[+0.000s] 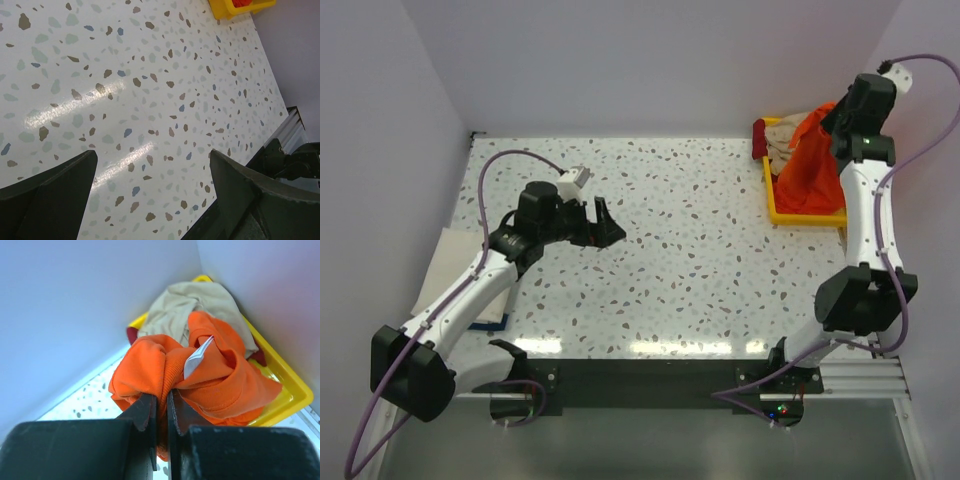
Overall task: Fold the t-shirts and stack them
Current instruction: Grab the tshirt from the pile, then move the tshirt to the center of the board
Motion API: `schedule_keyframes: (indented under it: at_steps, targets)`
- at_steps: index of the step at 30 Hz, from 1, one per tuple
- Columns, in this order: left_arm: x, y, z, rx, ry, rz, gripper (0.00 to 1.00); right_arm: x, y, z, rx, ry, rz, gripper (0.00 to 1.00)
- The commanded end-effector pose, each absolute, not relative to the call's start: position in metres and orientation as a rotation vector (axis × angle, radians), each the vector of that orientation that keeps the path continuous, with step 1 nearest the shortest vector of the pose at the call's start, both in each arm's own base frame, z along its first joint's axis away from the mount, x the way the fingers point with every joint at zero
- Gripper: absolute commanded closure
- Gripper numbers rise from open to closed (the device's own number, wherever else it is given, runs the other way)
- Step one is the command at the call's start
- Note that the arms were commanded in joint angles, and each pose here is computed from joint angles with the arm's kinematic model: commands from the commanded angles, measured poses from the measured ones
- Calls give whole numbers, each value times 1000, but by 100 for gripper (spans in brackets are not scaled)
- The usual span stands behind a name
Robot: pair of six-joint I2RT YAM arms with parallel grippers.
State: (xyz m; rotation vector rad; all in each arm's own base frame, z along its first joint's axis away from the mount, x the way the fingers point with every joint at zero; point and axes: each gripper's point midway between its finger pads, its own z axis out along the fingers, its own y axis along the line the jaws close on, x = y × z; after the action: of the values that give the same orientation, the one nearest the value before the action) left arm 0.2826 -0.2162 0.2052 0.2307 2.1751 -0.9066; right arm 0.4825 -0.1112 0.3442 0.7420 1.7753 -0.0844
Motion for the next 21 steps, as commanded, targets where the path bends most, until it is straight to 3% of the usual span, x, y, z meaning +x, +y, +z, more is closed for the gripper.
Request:
schedule_keyframes:
  at_steps: [1, 11, 21]
  targets:
    - [285, -218, 215, 258, 2114, -931, 0, 472, -96, 407, 674, 1644, 21, 100]
    - [281, -220, 225, 242, 2079, -971, 0, 415, -9, 570, 327, 1318, 467, 100]
    - [279, -227, 234, 181, 2026, -1068, 0, 307, 77, 698, 97, 1014, 824, 100]
